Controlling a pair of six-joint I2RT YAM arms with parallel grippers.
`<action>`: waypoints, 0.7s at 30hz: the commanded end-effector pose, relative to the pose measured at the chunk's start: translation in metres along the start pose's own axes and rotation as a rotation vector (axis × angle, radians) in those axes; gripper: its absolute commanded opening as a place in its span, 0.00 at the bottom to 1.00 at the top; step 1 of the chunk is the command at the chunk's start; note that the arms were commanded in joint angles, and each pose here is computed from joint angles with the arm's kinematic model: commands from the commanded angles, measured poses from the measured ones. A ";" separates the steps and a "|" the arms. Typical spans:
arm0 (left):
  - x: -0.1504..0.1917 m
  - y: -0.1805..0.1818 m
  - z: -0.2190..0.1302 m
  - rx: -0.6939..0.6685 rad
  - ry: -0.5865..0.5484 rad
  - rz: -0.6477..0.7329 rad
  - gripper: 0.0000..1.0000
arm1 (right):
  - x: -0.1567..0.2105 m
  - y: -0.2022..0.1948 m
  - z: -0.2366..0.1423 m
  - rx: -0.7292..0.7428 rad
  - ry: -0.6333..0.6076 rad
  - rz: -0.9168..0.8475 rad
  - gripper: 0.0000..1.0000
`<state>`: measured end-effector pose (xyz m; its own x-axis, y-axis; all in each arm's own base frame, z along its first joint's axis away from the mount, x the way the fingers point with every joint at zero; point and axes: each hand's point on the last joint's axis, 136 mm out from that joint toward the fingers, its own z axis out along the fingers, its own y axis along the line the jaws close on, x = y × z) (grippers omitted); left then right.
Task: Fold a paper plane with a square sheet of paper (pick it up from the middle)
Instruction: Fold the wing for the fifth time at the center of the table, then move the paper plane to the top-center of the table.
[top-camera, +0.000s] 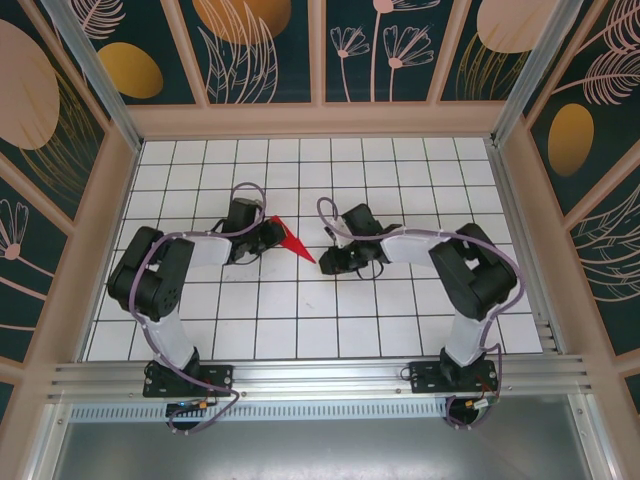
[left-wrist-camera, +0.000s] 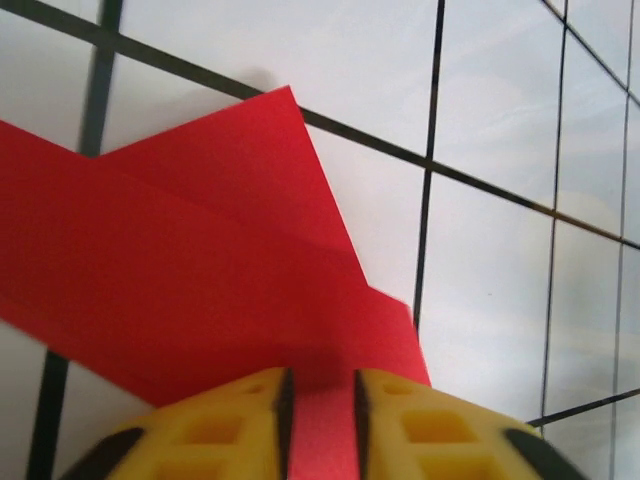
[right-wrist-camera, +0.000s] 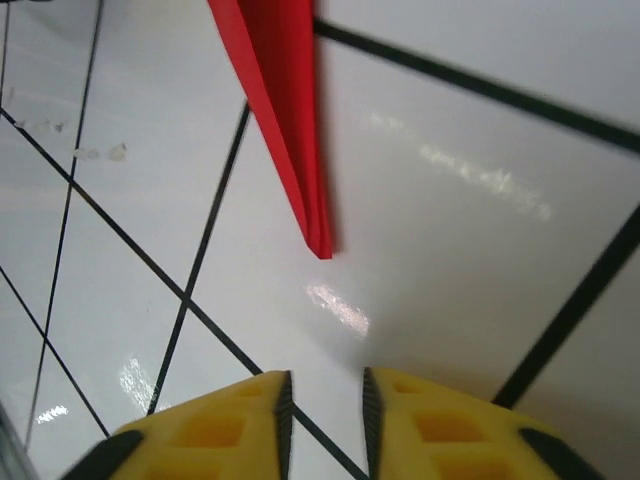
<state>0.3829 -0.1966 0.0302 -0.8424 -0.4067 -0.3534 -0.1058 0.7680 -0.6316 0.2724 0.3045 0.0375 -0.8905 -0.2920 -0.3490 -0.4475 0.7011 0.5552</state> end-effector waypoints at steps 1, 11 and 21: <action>-0.029 -0.024 -0.029 0.011 -0.087 0.047 0.32 | -0.033 0.000 -0.030 0.099 -0.160 -0.033 0.37; -0.042 -0.004 -0.058 -0.309 -0.186 0.099 0.55 | -0.075 -0.042 -0.084 0.407 -0.451 -0.029 0.60; -0.042 -0.013 -0.029 -0.538 -0.155 0.247 0.70 | -0.052 -0.067 -0.083 0.425 -0.486 0.012 0.89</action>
<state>0.4117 -0.1899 0.0876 -0.7640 -0.2961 -0.5733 -0.1762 0.9505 -0.2561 0.3338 0.2242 0.0629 -0.7638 -0.0764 -0.6409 -0.2927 0.9260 0.2384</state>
